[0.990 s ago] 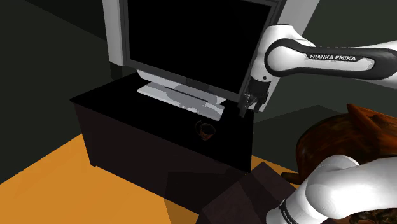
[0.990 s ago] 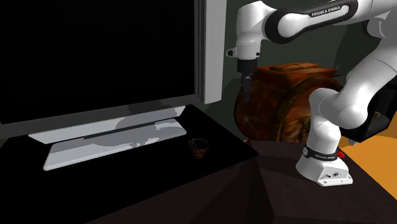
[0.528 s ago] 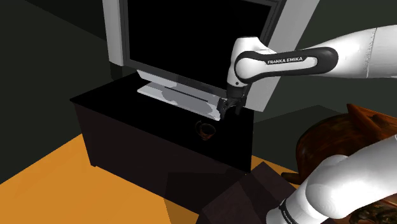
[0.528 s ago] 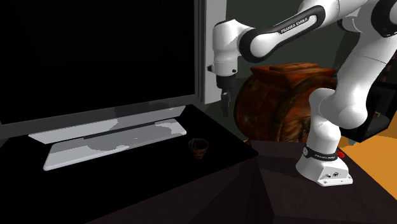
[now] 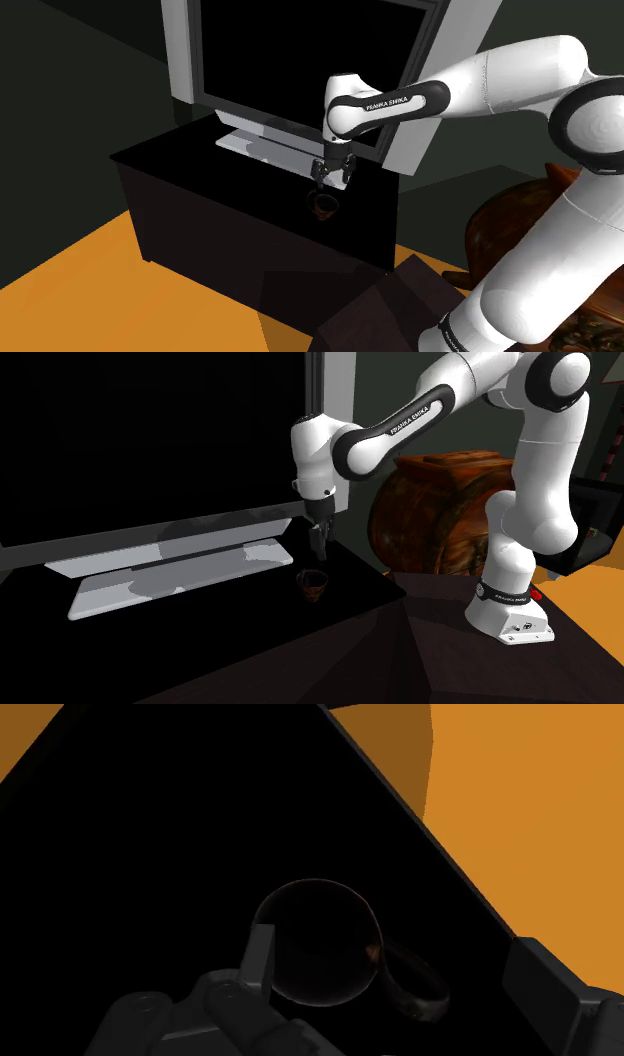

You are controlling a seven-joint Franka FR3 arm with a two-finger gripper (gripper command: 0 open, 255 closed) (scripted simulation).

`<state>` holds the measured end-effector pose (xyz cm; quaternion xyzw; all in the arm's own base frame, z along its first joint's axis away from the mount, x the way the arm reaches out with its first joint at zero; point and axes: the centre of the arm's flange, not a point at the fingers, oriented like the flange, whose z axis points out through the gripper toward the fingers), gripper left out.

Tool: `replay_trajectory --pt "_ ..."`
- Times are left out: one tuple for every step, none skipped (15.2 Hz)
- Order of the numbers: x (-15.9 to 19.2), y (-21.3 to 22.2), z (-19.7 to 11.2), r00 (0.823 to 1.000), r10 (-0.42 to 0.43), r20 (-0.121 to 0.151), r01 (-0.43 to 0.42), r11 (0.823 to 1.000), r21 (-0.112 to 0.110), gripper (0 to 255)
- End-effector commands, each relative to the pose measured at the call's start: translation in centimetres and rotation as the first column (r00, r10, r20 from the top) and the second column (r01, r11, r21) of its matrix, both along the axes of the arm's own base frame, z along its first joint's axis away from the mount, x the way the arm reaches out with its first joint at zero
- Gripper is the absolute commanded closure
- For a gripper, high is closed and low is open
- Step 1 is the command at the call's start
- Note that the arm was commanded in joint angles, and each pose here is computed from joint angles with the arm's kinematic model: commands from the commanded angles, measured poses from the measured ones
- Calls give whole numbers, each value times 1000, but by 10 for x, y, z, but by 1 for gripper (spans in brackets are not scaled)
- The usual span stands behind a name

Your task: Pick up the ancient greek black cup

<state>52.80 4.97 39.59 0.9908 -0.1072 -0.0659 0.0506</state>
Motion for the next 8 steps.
replay_trajectory --pt "19 3 -23 1000 -18 -10 18 1000 -9 0" --pt "30 6 -31 1000 -26 -15 26 1000 -13 0" --pt "41 8 -40 999 -35 -20 35 999 -18 0" --pt "51 10 -49 999 -43 -25 43 999 -22 0" --pt "62 12 -58 998 -52 -29 51 998 -26 0" --pt "72 13 -68 998 -60 -34 59 998 -31 0" --pt "76 14 -71 997 -63 -36 62 998 -33 0" --pt "76 14 -76 997 -63 -36 62 998 -33 0"
